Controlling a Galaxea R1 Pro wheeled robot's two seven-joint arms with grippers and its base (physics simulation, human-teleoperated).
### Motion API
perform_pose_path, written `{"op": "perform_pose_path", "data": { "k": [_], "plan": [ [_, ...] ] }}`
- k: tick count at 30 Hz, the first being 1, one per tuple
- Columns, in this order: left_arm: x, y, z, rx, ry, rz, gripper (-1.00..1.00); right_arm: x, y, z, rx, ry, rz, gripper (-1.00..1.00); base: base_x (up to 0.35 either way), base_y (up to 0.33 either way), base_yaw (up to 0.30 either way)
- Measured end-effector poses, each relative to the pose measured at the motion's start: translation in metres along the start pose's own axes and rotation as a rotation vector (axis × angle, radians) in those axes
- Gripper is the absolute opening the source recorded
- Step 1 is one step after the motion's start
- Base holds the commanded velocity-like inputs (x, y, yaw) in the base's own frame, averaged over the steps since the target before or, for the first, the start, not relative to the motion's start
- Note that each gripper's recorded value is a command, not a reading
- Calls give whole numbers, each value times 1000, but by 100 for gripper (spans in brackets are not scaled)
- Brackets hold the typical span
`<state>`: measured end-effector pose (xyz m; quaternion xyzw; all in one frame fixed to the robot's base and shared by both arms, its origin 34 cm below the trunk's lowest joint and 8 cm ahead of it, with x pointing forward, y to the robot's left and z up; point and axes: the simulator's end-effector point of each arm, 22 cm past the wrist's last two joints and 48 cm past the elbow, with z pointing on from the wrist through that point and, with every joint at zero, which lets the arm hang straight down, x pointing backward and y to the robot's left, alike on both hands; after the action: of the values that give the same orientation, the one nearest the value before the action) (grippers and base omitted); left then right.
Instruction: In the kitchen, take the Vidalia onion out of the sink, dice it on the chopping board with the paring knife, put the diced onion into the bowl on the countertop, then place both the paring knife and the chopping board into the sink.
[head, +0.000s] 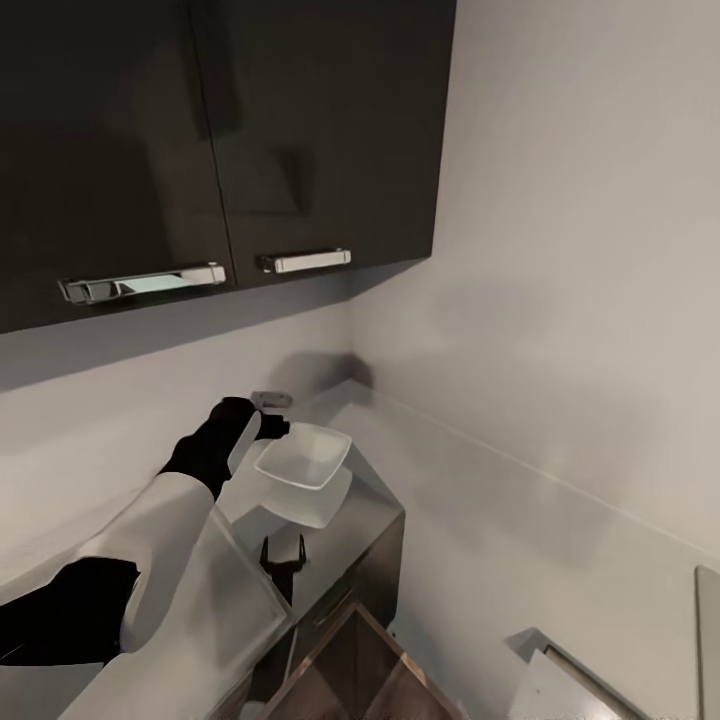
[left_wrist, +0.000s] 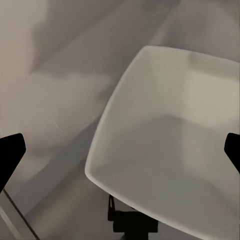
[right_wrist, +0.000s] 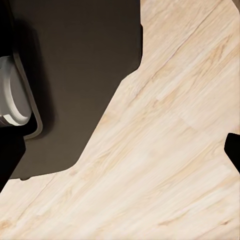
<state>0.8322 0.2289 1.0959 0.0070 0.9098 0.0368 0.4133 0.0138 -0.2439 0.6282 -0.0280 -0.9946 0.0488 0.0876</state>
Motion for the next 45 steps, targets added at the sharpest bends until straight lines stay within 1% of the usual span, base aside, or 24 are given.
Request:
{"op": "perform_pose_path", "data": {
  "k": [14,27,38,40,41,43,45],
  "plan": [
    [12,0,13,-1,25,2,100,9,-1,-1,1,22,-2,100,0,0,0],
    [24,20,25,-29,48,-1,100,17,-1,-2,3,43,-4,100,0,0,0],
    [30,21,34,-24,59,-6,100,23,-2,-2,5,61,-6,100,0,0,0],
    [31,22,35,-22,62,-14,100,25,-2,-3,5,64,-6,100,0,0,0],
    [32,23,36,-20,64,-25,100,25,-2,-3,5,66,-6,100,0,0,0],
    [34,26,38,-15,69,-53,100,27,-2,-3,5,70,-6,100,0,0,0],
    [36,31,40,-11,74,-93,100,28,-2,-3,6,73,-7,100,0,0,0]
  ]
}}
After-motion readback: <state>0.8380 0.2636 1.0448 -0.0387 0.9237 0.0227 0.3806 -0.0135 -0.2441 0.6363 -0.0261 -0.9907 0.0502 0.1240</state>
